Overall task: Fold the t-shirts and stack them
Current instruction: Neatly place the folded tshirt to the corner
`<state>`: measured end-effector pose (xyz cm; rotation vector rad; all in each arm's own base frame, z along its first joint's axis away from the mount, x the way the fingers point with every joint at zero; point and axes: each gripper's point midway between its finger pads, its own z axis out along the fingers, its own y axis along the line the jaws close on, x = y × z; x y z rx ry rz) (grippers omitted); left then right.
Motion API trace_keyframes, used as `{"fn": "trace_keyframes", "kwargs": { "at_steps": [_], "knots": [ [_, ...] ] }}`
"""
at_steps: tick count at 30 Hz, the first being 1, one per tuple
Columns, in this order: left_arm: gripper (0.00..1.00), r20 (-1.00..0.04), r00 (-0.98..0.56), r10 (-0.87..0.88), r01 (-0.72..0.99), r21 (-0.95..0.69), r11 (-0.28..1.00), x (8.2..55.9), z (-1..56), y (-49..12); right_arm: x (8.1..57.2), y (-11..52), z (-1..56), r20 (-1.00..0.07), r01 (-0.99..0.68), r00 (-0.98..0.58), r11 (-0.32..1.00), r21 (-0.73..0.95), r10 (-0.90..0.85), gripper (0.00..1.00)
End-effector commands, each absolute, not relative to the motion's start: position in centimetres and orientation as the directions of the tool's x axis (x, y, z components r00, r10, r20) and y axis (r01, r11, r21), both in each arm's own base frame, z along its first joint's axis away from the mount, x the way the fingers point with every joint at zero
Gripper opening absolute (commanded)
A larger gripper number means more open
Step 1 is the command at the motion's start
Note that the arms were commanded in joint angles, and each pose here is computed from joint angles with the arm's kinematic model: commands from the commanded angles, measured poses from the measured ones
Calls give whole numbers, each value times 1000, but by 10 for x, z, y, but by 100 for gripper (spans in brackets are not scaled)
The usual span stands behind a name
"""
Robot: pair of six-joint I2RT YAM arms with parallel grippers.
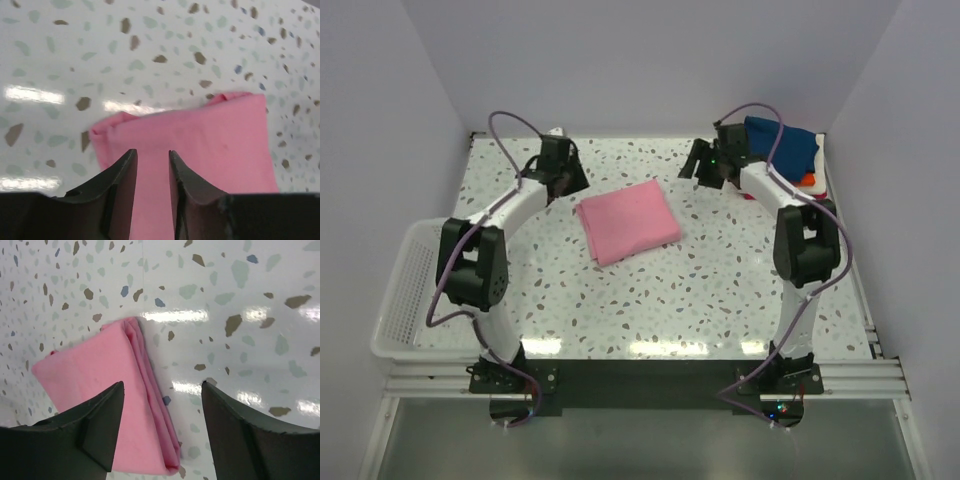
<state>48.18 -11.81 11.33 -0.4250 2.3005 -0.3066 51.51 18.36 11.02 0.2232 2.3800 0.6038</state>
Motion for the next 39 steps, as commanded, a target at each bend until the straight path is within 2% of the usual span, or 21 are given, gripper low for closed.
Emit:
{"fn": "trace_keyframes", "kwargs": {
  "at_steps": [1, 2, 3, 6, 7, 16, 20, 24, 28, 32, 39],
  "knots": [
    [34, -709, -664, -237, -3, -315, 949, 442, 141, -196, 506, 166, 125, -559, 45, -735, 851, 524, 383, 65],
    [29, -706, -672, -225, 18, -320, 947, 434, 139, -210, 506, 160, 124, -554, 56, -732, 845, 532, 397, 64],
    [17, -703, -680, -208, 44, -323, 945, 425, 135, -223, 501, 158, 121, -541, 67, -735, 838, 541, 408, 63],
    [6, -689, -712, -135, 144, -331, 933, 402, 122, -273, 496, 150, 112, -520, 86, -742, 829, 553, 424, 60],
    [6, -689, -717, -106, 177, -327, 928, 393, 119, -289, 494, 149, 111, -516, 87, -744, 827, 555, 425, 59],
    [3, -605, -796, -29, 155, -250, 956, 390, 35, -308, 488, 151, 103, -497, 80, -761, 821, 566, 417, 56],
    [2, -547, -837, 10, 161, -230, 960, 375, 3, -310, 486, 157, 101, -499, 45, -769, 813, 581, 399, 59],
    [3, -565, -825, 6, 171, -240, 956, 369, 11, -310, 483, 177, 94, -500, -39, -808, 818, 574, 312, 67],
    [4, -576, -817, 23, 186, -225, 956, 366, 19, -306, 488, 209, 100, -564, -171, -800, 823, 541, 204, 81],
    [4, -561, -826, 49, 208, -223, 952, 354, 21, -299, 486, 228, 78, -543, -220, -834, 840, 497, 103, 82],
    [4, -563, -825, 49, 221, -241, 945, 336, 33, -287, 468, 242, 45, -493, -202, -868, 863, 464, 62, 82]
  ]
}}
